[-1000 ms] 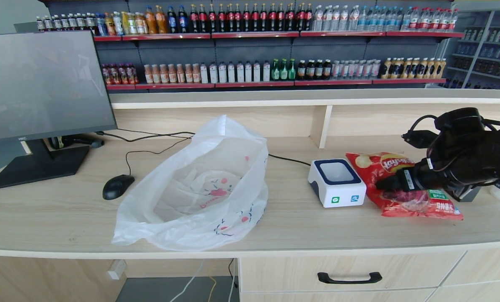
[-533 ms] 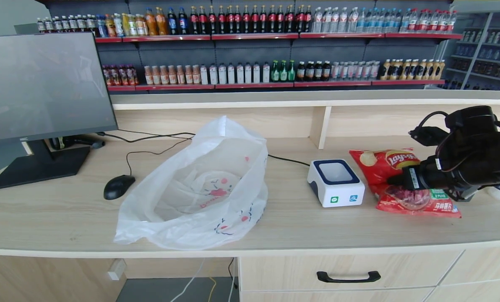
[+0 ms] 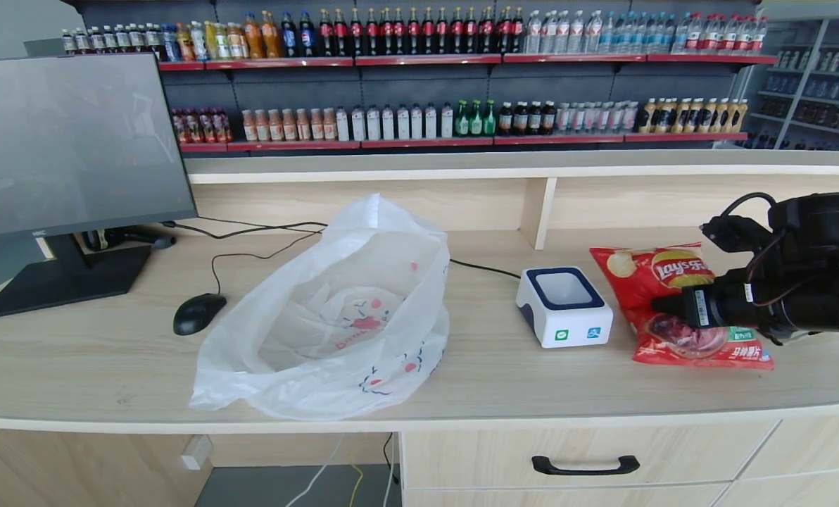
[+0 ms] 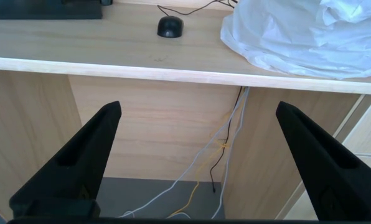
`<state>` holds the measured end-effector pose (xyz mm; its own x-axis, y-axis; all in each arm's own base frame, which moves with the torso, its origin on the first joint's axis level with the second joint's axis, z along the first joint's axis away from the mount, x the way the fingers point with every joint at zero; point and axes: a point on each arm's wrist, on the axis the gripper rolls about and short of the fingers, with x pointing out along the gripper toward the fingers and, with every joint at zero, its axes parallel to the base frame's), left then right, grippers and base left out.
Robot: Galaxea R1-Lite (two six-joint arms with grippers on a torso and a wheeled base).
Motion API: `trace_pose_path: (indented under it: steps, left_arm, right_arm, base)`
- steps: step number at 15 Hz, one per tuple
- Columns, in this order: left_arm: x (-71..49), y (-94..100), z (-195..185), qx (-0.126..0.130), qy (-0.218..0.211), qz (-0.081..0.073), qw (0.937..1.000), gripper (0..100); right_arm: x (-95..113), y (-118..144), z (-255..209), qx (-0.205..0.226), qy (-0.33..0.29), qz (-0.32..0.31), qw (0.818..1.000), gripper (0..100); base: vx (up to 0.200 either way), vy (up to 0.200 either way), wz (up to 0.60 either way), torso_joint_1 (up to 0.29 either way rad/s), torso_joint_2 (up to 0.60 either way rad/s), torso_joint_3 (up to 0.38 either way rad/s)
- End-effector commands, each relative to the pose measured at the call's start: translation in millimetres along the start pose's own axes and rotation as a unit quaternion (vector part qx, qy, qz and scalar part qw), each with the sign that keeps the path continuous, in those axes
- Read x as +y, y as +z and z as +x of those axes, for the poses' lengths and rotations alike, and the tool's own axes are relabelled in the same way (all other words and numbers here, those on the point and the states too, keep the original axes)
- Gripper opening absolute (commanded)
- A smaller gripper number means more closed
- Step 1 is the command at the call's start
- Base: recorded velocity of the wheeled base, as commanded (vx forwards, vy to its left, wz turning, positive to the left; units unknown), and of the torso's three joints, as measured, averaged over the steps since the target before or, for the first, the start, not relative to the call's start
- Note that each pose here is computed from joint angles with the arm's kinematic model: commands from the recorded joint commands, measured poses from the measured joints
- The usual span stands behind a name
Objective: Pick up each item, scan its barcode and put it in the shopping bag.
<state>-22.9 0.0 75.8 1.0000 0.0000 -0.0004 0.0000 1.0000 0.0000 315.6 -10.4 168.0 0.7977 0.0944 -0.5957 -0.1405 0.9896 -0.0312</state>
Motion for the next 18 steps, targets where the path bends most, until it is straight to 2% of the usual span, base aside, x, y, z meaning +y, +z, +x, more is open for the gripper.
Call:
trace_pose_path:
  steps: [1, 7, 8, 11, 16, 18]
  left_arm:
    - [0.0, 0.0, 0, 0.0, 0.0, 0.0, 1.0, 100]
    - [0.0, 0.0, 0, 0.0, 0.0, 0.001, 1.0, 100]
    - [0.0, 0.0, 0, 0.0, -0.001, 0.0, 1.0, 100]
    - [0.0, 0.0, 0, 0.0, 0.0, 0.0, 1.0, 100]
    - [0.0, 0.0, 0, 0.0, 0.0, 0.0, 1.0, 100]
    - [0.0, 0.0, 0, 0.0, 0.0, 0.001, 1.0, 100]
  right_arm:
    - [2, 3, -16, -0.024, 0.005, 0.008, 1.0, 0]
    - [9, 11, -51, -0.07, 0.033, 0.036, 0.996, 0]
    - [14, 11, -60, -0.08, 0.056, 0.031, 0.995, 0]
    - [21, 11, -81, -0.104, 0.07, 0.022, 0.992, 0]
    - [33, -5, -118, -0.132, 0.1, 0.017, 0.986, 0]
    - [50, -15, -142, -0.148, 0.137, 0.037, 0.979, 0]
  base:
    - [0.0, 0.0, 0.0, 0.0, 0.0, 0.0]
    - [0.0, 0.0, 0.0, 0.0, 0.0, 0.0]
    - [0.0, 0.0, 0.0, 0.0, 0.0, 0.0]
    - [0.0, 0.0, 0.0, 0.0, 0.0, 0.0]
    - [0.0, 0.0, 0.0, 0.0, 0.0, 0.0]
    - [0.0, 0.0, 0.0, 0.0, 0.0, 0.0]
